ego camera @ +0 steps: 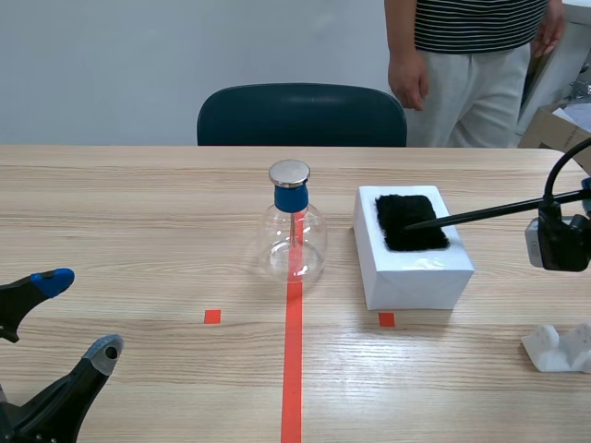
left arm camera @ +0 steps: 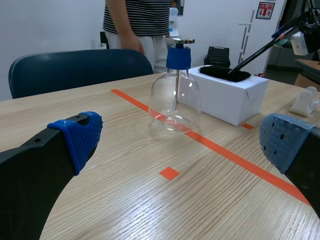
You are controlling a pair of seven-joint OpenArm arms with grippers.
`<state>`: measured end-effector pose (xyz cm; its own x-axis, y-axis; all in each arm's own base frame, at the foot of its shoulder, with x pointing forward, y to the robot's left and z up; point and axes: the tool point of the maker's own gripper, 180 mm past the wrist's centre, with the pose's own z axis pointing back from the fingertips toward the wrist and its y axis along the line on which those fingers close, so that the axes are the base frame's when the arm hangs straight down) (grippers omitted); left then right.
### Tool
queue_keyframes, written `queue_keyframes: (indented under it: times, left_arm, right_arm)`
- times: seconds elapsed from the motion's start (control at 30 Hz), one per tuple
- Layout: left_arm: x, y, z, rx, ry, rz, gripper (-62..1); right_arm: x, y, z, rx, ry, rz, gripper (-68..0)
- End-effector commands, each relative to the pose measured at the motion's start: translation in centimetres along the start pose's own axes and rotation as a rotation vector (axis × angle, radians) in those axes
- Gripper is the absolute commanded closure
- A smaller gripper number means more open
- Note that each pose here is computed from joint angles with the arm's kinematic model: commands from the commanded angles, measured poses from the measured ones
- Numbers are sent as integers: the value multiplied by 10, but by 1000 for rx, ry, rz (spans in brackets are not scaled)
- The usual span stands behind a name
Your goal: Do the electroscope experiment. rub the rod on the fur
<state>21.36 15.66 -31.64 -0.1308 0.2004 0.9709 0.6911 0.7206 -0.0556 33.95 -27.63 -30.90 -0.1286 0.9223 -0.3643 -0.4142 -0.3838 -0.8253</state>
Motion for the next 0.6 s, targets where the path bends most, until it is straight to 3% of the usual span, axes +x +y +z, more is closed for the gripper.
queue_keyframes:
  times: [0.0, 0.07, 0.23, 0.33, 0.43, 0.57]
  left_arm:
    - [9, 4, -3, -5, -31, -13, -623]
    - [9, 4, -3, -5, -31, -13, -623]
    - [9, 4, -3, -5, -31, -13, -623]
    - [9, 4, -3, -5, -31, -13, -623]
    - [9, 4, -3, -5, -31, -13, -623]
    - [9, 4, -3, -5, -31, -13, -623]
  right_arm:
    - [-3, -10, -1, -24, 2, 25, -102]
    - [-3, -10, -2, -24, 6, 26, -102]
    - [-28, -10, 1, -24, 142, 24, -102]
    - [-35, -10, 2, -24, 184, 24, -102]
    - [-30, -11, 1, -25, 162, 22, -102]
    - [-12, -10, -1, -25, 63, 20, -102]
